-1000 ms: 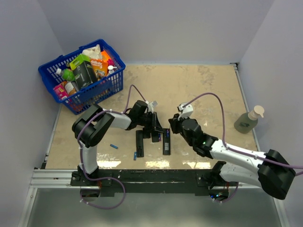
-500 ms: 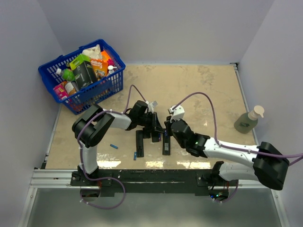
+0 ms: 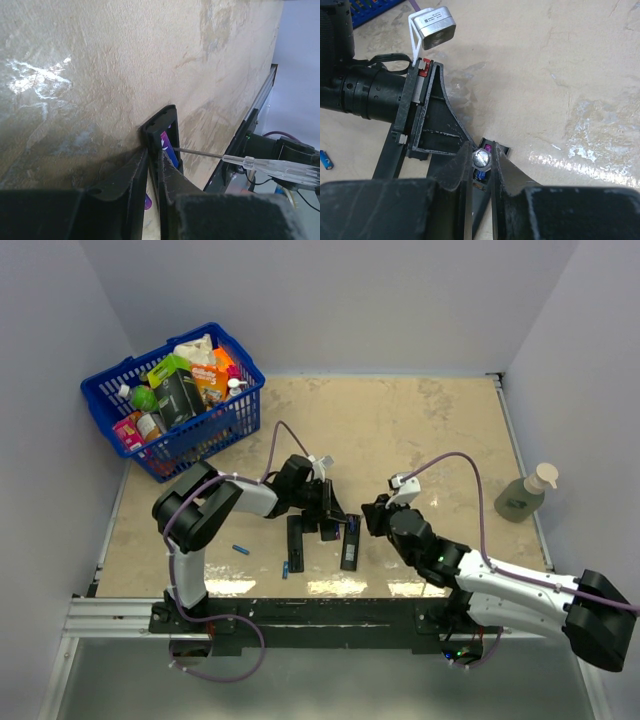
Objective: Unload the batteries from the remote control
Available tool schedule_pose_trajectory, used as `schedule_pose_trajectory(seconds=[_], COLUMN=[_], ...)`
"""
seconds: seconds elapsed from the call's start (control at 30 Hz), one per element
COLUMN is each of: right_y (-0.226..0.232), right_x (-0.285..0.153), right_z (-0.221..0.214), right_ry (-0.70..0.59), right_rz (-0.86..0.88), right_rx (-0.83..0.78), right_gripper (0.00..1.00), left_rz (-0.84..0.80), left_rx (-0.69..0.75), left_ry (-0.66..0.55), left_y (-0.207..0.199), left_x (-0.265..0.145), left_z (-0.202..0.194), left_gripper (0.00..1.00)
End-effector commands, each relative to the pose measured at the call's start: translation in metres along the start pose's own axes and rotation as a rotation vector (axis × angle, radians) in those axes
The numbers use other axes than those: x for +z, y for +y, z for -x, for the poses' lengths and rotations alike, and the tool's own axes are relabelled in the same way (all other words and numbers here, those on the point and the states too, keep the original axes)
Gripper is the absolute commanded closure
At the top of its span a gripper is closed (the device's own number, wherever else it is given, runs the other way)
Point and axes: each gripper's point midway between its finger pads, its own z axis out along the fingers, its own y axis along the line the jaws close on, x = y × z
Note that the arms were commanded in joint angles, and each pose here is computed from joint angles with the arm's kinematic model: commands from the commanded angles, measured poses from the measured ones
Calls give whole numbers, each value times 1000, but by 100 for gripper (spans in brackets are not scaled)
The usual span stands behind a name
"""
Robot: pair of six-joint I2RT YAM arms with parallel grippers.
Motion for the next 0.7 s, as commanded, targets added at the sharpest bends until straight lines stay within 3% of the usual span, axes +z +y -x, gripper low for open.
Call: schedule_pose_trajectory(seconds=[0.0, 0.67], right_y=[29, 46], right_x=[-5, 3], right_z=[-18, 15], right_ry=[78, 12], right_rz=[144, 182], right_rx=[97, 130], right_gripper=[100, 100], left_rz=[-8, 1], left_rx=[13, 24], left_ry=[19, 9], left_y=[-6, -10], left_x=[1, -3], left_z=[-14, -12], left_gripper=[82, 83])
